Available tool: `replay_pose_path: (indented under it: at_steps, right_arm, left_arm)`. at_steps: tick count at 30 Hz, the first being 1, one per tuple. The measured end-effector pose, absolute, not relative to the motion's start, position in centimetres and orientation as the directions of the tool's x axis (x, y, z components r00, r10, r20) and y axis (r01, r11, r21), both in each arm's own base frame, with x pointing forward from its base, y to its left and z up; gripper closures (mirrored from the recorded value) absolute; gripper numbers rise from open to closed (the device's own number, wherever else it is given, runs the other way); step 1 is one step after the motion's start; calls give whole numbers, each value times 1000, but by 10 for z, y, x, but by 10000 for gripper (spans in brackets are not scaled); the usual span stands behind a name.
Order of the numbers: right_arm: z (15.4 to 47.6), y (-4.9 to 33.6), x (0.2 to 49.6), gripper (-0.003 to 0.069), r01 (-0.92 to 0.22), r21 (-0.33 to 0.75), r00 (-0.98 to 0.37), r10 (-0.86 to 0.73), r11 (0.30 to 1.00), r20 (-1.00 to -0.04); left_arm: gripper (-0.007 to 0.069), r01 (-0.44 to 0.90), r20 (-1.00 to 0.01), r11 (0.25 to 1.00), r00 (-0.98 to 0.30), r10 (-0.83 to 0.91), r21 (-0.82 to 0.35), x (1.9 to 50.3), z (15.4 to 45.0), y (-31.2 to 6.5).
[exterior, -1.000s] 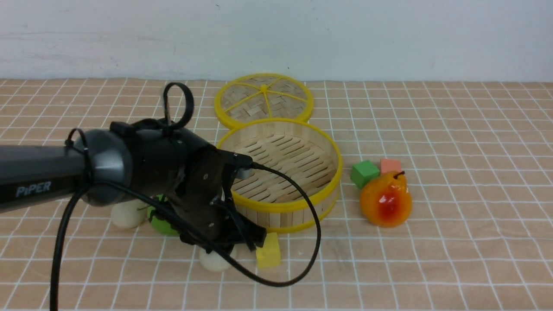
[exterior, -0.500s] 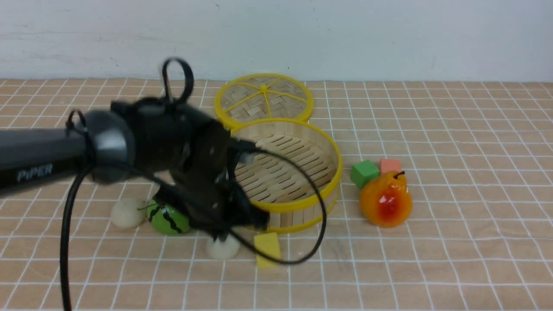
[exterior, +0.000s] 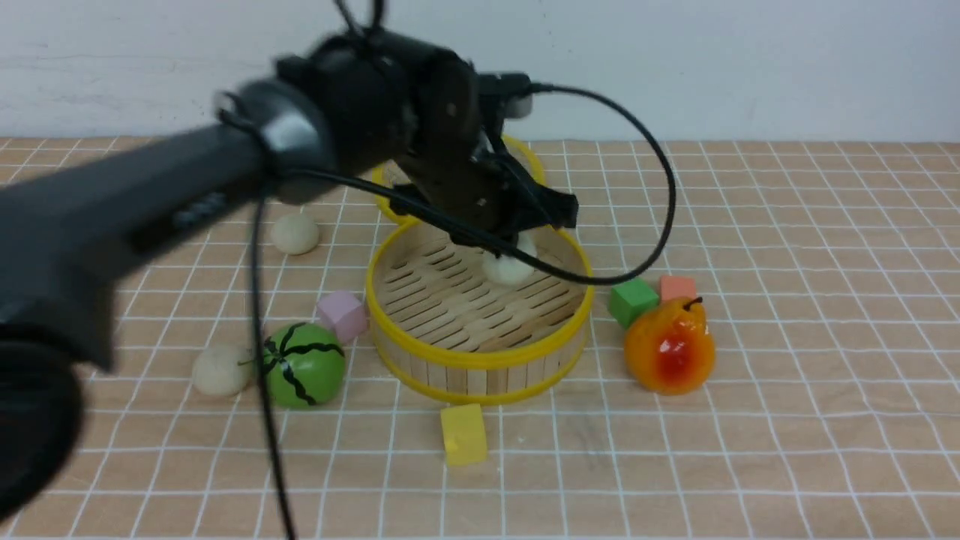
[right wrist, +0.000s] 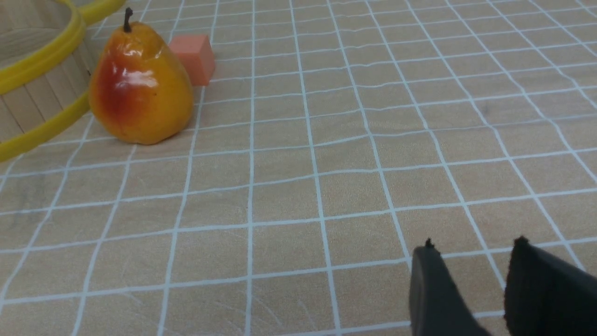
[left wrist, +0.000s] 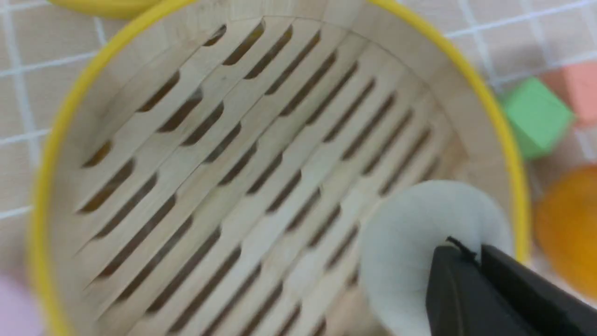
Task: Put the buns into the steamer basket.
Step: Use the left arm to put the steamed stuffed bun into the steamer, then use the left arm to grab a steamed stuffed bun
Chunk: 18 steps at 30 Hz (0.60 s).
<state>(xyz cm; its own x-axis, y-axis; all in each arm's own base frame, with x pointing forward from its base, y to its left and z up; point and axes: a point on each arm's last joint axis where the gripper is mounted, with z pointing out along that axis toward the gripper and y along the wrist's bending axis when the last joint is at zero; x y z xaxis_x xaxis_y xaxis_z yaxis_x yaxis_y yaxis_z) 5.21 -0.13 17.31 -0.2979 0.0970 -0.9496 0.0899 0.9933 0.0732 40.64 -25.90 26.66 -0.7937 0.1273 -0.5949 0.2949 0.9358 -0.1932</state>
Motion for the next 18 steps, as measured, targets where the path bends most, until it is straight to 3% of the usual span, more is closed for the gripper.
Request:
replay_pose_path:
  at_steps: [5, 8, 9, 11, 14, 16, 18]
  right_arm:
    - [173, -1, 52, 418, 90, 73, -298, 97, 993, -950]
    - [173, -1, 52, 418, 90, 73, -298, 97, 993, -950]
    - [173, -1, 52, 418, 90, 72, -298, 96, 993, -950]
    - [173, -1, 52, 418, 90, 72, -298, 96, 993, -950]
    - [173, -1, 52, 418, 90, 72, -298, 96, 993, -950]
    - [173, -1, 52, 418, 90, 72, -298, 96, 993, -950]
    - [173, -1, 52, 418, 90, 72, -298, 96, 993, -950]
  left_arm:
    - [559, 250, -562, 945, -822, 93, -209, 429, 227, -273]
    - [468, 220, -548, 950, -834, 65, -221, 433, 216, -275]
    - [396, 209, -547, 951, -836, 53, -228, 433, 217, -275]
    - [338, 206, -550, 951, -834, 46, -232, 433, 220, -276]
    - [172, 196, -534, 954, -844, 47, -226, 429, 234, -270]
    - [129, 198, -535, 956, -843, 54, -215, 426, 247, -264]
    - [88, 199, -554, 960, -831, 59, -197, 420, 282, -243]
